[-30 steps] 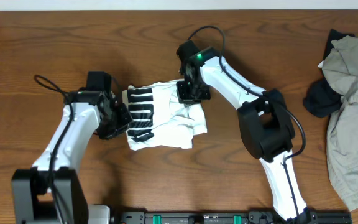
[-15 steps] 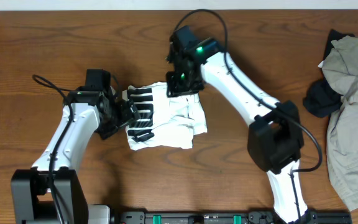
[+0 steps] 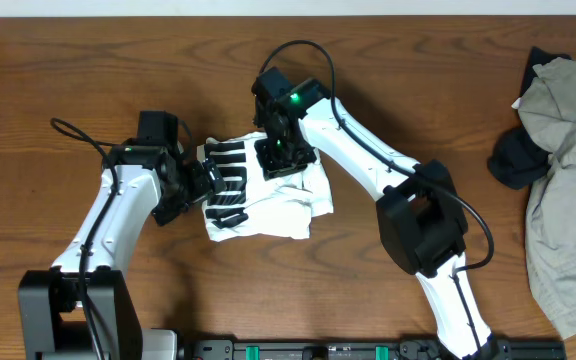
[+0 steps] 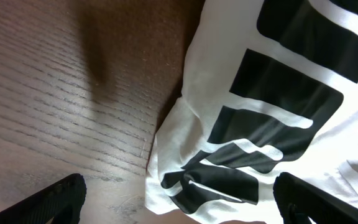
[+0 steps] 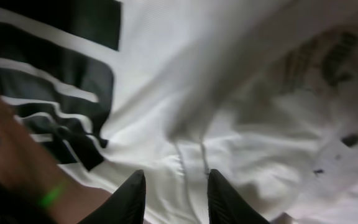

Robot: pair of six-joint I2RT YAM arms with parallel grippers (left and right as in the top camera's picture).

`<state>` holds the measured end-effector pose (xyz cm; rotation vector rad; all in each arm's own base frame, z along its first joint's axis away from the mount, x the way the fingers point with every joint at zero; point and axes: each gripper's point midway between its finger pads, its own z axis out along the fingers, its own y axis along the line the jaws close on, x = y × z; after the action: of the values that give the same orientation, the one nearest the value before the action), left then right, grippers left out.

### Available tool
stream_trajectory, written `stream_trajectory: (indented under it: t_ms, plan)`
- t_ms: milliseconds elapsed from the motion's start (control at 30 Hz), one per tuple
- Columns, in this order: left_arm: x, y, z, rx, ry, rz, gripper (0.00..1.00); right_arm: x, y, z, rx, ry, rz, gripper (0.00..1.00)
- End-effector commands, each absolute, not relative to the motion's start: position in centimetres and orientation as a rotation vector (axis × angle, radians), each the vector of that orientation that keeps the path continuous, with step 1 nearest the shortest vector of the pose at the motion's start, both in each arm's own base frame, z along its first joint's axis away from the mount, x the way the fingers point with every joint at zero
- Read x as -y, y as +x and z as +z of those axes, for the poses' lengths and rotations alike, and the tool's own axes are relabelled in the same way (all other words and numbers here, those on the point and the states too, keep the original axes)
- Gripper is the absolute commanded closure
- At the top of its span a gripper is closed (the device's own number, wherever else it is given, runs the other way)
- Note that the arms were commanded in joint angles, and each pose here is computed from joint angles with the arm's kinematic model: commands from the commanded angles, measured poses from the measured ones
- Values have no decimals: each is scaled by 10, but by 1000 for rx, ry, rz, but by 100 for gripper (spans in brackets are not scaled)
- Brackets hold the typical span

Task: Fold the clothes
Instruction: 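Hold the shirt's top edge with both grippers and lift slightly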

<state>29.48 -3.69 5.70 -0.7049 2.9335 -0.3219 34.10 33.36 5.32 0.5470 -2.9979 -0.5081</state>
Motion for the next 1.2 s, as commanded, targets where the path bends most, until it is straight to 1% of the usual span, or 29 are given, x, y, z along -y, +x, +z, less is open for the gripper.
stream_trajectory:
  t_ms: [0,233,333,400,500,767,900,1067,1167]
  plan:
    - [32,301,59,-2922,-697,-297,2,-328,344,48,3016,534,-454,70]
    - [32,302,59,-2920,-696,-298,2,-334,345,40,3018,547,-458,69]
    - [32,302,59,-2920,-696,-297,2,-334,346,29,3009,543,-449,72]
    - [32,302,59,-2920,-696,-298,2,-335,346,27,3006,537,-457,73]
    - [32,302,59,-2919,-696,-298,2,-337,347,27,3010,530,-465,74]
    - [32,302,59,-2920,-696,-298,2,-347,343,28,3013,568,-476,74]
    - [32,301,59,-2922,-697,-297,2,-348,343,26,3020,561,-476,81]
    - [32,301,59,-2924,-697,-297,2,-347,343,24,3023,556,-469,82]
    - [32,300,59,-2924,-697,-297,2,-347,344,24,3027,556,-468,89]
